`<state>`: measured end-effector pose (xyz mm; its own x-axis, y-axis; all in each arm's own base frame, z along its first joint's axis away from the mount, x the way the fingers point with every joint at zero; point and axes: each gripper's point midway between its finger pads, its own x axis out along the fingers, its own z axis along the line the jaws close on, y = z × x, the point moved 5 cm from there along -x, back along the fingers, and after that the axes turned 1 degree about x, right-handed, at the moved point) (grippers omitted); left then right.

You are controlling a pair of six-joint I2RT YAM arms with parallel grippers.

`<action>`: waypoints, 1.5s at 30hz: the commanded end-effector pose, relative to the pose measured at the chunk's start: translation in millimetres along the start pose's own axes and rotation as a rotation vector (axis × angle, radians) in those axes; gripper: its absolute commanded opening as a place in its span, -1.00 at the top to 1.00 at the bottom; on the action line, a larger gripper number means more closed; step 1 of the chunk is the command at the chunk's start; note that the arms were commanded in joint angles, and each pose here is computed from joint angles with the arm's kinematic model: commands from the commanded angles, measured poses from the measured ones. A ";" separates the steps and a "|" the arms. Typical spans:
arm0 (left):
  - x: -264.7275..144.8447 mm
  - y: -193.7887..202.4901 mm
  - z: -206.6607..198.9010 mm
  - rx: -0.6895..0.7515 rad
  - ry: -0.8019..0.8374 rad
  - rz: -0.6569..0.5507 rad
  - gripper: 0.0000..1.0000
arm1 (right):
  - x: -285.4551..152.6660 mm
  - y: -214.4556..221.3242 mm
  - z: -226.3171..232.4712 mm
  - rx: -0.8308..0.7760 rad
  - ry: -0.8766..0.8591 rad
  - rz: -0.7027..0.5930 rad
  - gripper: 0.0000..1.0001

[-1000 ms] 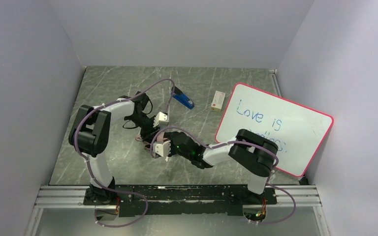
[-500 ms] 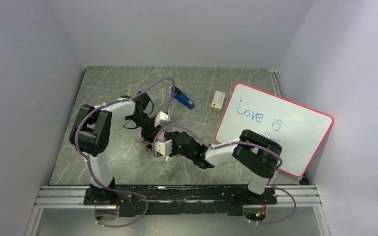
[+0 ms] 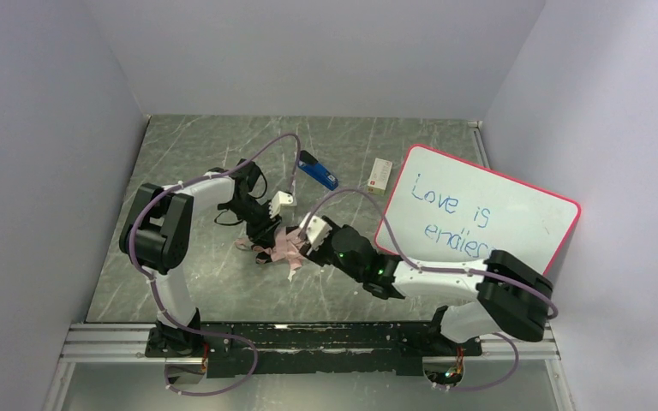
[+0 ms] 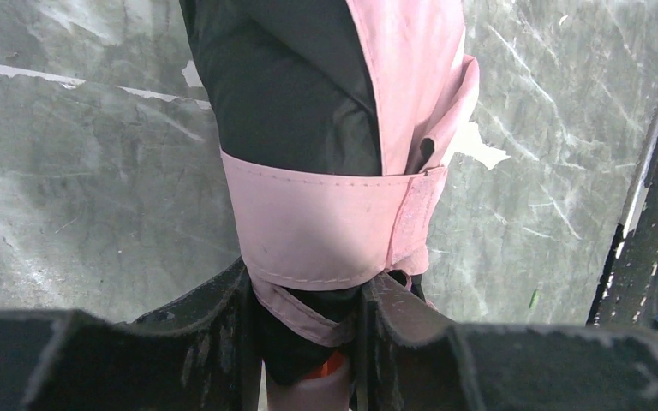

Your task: Put away the umbrella

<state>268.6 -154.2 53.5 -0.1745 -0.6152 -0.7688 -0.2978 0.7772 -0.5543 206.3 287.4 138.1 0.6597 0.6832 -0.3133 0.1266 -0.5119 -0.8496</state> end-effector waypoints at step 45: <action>4.8 37.1 26.0 -0.245 -0.321 0.217 0.90 | 25.5 75.1 83.2 1.840 0.562 0.280 0.22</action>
<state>270.8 -155.1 56.1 -0.0503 -0.5530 -0.8317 -0.5006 0.7346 -0.4581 170.6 325.3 53.5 0.6843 0.3858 -0.6188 -0.6130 0.7640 -0.2016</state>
